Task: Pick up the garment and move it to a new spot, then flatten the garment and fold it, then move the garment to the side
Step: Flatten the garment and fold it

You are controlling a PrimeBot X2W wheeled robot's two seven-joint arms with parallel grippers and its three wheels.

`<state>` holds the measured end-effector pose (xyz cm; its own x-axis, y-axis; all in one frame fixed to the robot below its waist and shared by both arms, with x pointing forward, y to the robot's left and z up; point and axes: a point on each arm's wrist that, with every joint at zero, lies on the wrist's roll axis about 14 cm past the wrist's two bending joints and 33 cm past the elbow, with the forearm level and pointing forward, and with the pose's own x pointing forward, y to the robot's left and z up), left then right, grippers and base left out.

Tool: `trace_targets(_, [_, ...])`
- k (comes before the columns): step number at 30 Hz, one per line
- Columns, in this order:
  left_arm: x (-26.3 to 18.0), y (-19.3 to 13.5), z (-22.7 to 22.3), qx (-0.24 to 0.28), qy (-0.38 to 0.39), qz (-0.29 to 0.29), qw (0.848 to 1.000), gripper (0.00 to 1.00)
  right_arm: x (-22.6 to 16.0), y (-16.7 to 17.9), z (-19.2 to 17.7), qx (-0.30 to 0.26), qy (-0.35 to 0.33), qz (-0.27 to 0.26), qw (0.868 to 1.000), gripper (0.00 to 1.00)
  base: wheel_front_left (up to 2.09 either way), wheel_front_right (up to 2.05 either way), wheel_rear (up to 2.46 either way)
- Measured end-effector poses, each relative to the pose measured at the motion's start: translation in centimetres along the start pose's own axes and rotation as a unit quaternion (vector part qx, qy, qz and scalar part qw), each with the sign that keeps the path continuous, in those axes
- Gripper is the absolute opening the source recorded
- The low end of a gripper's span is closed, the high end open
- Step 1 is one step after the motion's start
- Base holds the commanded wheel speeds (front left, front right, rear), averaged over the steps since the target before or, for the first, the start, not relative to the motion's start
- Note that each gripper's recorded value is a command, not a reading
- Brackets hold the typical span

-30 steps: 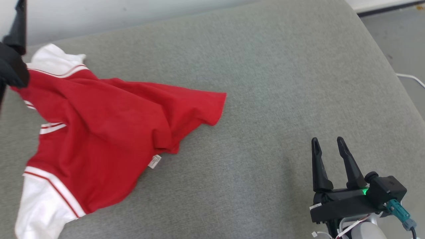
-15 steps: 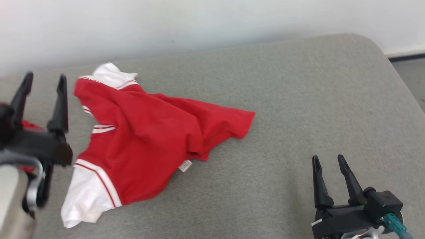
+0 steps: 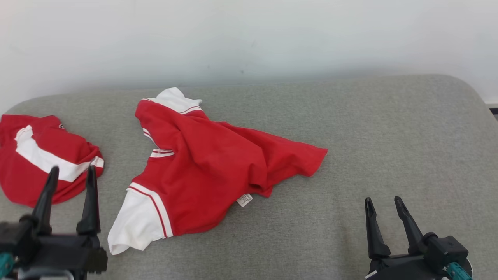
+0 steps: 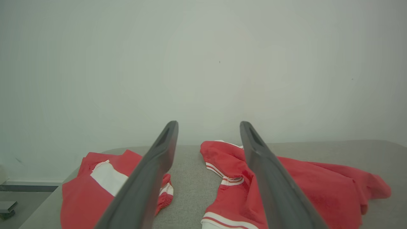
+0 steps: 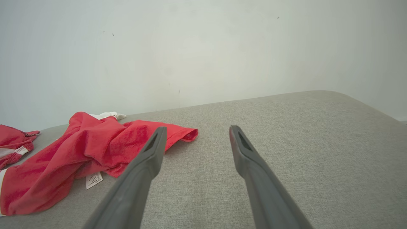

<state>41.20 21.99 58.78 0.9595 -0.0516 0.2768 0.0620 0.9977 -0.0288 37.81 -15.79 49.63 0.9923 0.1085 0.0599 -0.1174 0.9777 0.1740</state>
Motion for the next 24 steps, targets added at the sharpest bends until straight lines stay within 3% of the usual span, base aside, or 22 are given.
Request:
trace_targets(12, [-4.8,0.8,-1.7,-0.010,0.023,0.043,0.999,1.00,0.4,1.0,-0.7,0.002,0.009,0.015,1.000,1.00,0.00,0.00,0.00])
trace_targets(24, [-5.6,1.1,-2.7,-0.016,0.034,0.057,0.998,1.00,0.4,1.3,-1.8,0.006,0.026,0.019,0.999,1.00,0.00,0.00,0.00])
